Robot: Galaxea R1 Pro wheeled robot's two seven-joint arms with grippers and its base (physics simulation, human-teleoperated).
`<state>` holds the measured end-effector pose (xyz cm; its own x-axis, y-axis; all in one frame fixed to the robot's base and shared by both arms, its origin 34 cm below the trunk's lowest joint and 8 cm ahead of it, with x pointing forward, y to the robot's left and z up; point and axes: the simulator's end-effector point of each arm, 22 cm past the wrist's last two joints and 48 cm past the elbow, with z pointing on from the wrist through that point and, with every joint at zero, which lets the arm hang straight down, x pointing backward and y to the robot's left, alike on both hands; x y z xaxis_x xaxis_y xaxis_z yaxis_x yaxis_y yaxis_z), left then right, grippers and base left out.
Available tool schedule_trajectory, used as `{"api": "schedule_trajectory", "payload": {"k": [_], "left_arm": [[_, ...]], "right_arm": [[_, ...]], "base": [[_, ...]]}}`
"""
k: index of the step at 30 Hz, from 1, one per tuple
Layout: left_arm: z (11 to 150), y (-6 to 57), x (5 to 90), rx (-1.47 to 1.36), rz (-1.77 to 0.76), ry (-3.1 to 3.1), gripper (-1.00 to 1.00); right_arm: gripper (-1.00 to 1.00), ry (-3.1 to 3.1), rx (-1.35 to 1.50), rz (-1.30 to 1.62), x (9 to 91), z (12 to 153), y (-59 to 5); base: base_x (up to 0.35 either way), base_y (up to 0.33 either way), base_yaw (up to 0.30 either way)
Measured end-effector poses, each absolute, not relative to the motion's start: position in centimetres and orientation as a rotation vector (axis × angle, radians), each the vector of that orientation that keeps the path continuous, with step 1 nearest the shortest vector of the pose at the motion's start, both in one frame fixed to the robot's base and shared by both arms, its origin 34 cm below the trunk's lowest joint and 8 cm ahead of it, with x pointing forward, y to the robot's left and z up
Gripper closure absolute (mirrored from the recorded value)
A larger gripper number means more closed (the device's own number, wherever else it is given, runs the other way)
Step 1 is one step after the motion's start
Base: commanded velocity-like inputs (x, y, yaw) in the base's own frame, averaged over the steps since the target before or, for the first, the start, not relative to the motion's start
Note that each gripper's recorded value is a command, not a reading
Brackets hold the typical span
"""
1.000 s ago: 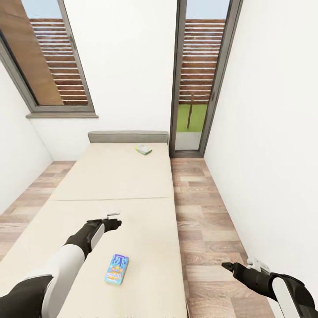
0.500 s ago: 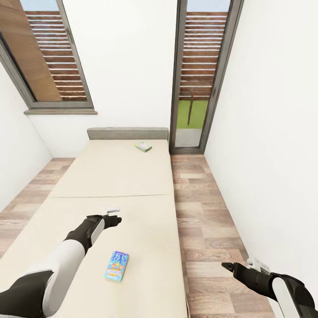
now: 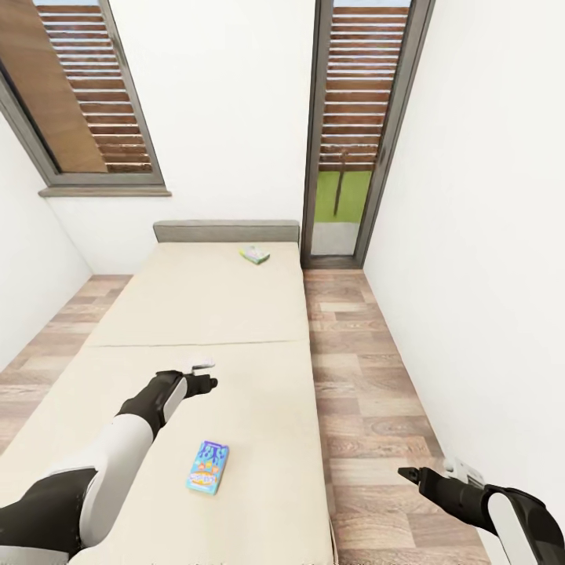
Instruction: Put all the toys in the child's room - the three board games (two on the bed and one on the table), the two jigsaw puzzles on the table, and the tennis ball on the table - inside the toy box on the table in the child's room.
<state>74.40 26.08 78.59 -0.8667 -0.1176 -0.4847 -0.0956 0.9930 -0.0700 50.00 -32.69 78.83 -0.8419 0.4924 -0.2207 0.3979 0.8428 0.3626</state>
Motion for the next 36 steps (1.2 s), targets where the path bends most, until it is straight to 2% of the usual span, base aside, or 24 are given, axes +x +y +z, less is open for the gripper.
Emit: {"api": "schedule_trajectory", "payload": {"k": [36], "left_arm": [[77.3,26.0,75.8,-0.145,-0.059,2.677,-1.00]], "right_arm": [[-1.00,2.772,0.695,0.417,48.7,76.6,-33.0]], "base": [[0.000,0.000,0.000]]}}
